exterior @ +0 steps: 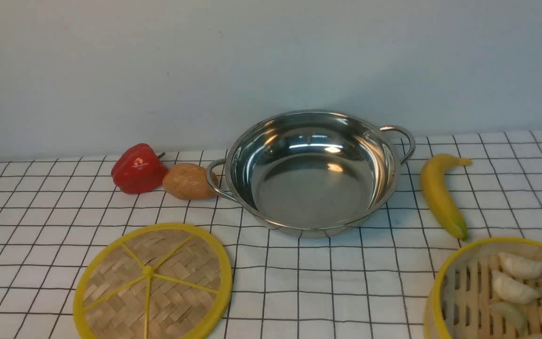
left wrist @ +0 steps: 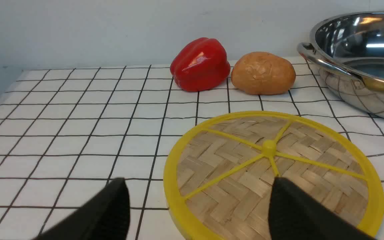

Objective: Place the steamer in the pot on the white tablecloth, and put the lid on the steamer.
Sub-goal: 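Reach for and grasp the rim of the bamboo steamer holding the buns with the right gripper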

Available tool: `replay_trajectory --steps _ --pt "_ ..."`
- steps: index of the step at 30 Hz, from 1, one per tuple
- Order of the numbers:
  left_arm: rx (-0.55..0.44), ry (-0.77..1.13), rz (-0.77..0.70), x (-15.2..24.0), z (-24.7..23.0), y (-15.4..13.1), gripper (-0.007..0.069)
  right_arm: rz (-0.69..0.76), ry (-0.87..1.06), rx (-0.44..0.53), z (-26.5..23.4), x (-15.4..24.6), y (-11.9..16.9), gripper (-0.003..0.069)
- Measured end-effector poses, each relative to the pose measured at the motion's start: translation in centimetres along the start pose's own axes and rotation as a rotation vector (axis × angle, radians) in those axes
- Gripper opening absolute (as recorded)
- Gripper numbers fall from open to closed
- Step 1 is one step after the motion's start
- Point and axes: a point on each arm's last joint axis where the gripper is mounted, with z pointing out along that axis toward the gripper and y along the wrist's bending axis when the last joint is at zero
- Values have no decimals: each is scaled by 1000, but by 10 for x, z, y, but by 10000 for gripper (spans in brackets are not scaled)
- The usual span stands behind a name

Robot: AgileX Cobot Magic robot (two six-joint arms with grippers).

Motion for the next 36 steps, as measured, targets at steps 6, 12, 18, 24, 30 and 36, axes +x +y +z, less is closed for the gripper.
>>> replay_trajectory --steps 6,12,18,24,30,36 --pt "0 0 0 0 0 0 515 0 0 0 0 0 0 243" --pt "0 0 0 0 0 0 515 0 0 0 0 0 0 243" --pt "0 0 0 0 0 0 515 0 0 0 0 0 0 243" --pt "0 0 0 0 0 0 515 0 0 0 0 0 0 243" --pt "0 0 0 0 0 0 515 4 -7 -1 0 -1 0 243" --pt "0 0 0 0 0 0 515 96 -120 -45 -6 -24 5 243"
